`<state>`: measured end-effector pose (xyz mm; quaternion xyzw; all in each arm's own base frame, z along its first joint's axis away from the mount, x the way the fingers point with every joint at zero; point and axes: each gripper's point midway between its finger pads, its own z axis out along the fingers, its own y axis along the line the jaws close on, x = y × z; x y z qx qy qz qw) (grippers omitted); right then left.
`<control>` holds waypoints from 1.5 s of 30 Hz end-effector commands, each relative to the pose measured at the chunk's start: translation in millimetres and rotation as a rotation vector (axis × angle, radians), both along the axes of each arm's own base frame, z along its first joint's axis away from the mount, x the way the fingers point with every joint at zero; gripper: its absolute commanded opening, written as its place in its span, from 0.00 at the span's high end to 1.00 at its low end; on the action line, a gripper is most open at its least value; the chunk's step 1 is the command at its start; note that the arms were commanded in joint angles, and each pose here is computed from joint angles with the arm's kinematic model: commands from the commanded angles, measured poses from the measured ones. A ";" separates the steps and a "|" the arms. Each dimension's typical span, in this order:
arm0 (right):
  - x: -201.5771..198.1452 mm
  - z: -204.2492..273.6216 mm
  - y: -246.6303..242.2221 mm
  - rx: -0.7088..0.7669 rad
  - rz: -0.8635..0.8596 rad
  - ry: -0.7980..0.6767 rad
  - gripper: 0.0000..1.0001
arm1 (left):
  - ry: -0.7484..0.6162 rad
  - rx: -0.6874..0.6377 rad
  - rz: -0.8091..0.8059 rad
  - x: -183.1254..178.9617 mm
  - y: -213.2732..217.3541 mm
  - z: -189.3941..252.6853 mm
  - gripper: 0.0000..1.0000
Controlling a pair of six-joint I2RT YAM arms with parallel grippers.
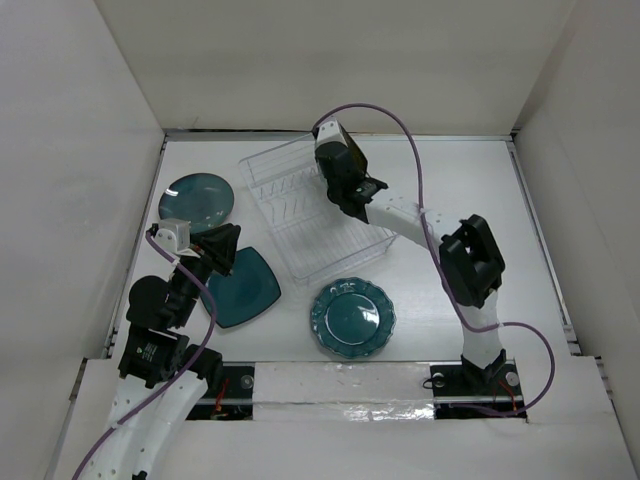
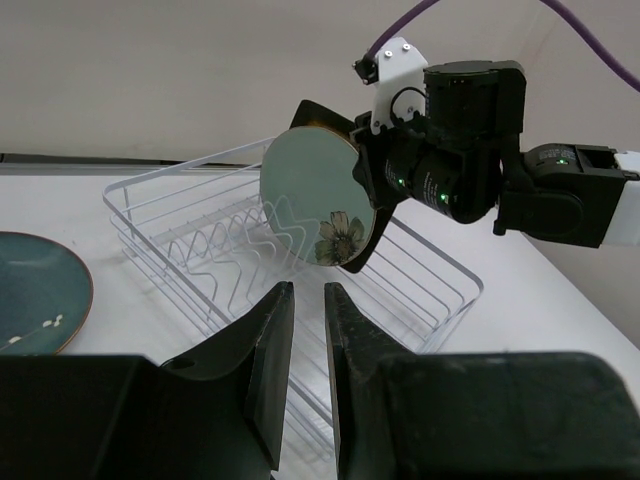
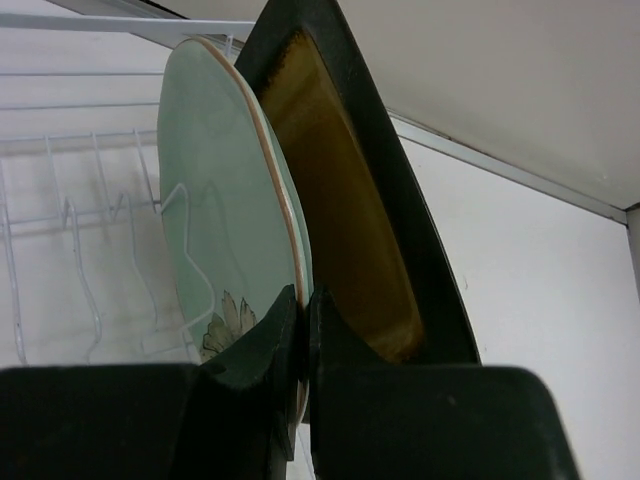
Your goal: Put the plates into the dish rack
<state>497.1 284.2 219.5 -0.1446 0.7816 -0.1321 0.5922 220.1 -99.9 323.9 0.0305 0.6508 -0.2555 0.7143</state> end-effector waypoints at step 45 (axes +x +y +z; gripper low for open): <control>-331.6 -180.2 -73.7 1.015 0.218 0.919 0.32 | -0.036 0.000 -0.015 0.5 -3.2 12.5 0.84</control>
